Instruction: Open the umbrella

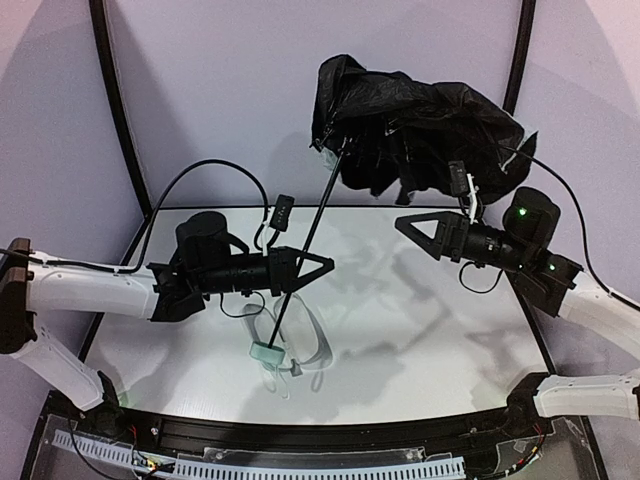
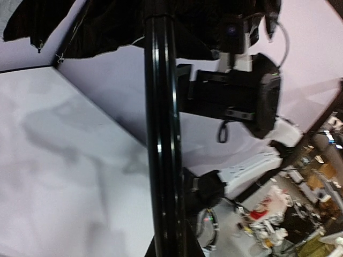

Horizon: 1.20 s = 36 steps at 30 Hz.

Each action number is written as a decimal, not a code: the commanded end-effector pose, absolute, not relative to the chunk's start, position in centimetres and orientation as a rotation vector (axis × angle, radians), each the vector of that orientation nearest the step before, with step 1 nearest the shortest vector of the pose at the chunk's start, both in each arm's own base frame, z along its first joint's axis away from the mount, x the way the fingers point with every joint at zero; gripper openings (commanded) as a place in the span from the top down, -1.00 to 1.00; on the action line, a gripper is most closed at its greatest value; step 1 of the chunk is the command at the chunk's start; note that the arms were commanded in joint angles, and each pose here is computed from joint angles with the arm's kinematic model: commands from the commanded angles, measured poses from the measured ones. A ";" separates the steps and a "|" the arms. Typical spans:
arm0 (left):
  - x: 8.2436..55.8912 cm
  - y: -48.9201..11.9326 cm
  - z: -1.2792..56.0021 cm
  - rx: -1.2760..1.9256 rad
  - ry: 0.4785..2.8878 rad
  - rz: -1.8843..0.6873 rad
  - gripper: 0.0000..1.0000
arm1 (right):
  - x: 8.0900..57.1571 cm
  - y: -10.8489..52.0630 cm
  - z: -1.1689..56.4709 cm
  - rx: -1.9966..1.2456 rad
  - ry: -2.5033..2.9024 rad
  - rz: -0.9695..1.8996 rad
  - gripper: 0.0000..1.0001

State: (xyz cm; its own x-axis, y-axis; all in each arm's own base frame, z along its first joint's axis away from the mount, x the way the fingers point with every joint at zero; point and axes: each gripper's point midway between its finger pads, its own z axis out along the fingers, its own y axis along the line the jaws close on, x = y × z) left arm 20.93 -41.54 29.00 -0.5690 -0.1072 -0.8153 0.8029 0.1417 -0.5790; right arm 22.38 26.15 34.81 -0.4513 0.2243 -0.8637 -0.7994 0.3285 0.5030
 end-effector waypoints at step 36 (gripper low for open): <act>24.6 -38.7 30.7 0.644 1.753 -0.938 0.98 | 27.1 26.9 35.6 -0.251 1.465 1.010 -0.97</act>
State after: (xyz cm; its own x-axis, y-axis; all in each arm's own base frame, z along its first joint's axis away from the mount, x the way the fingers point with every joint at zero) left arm 22.32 -41.14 29.79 -0.6252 -0.0925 -0.7750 0.7659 0.1185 -0.6320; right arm 25.67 28.54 35.02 -0.2458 0.3598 -0.9001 -0.7752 0.4845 0.4054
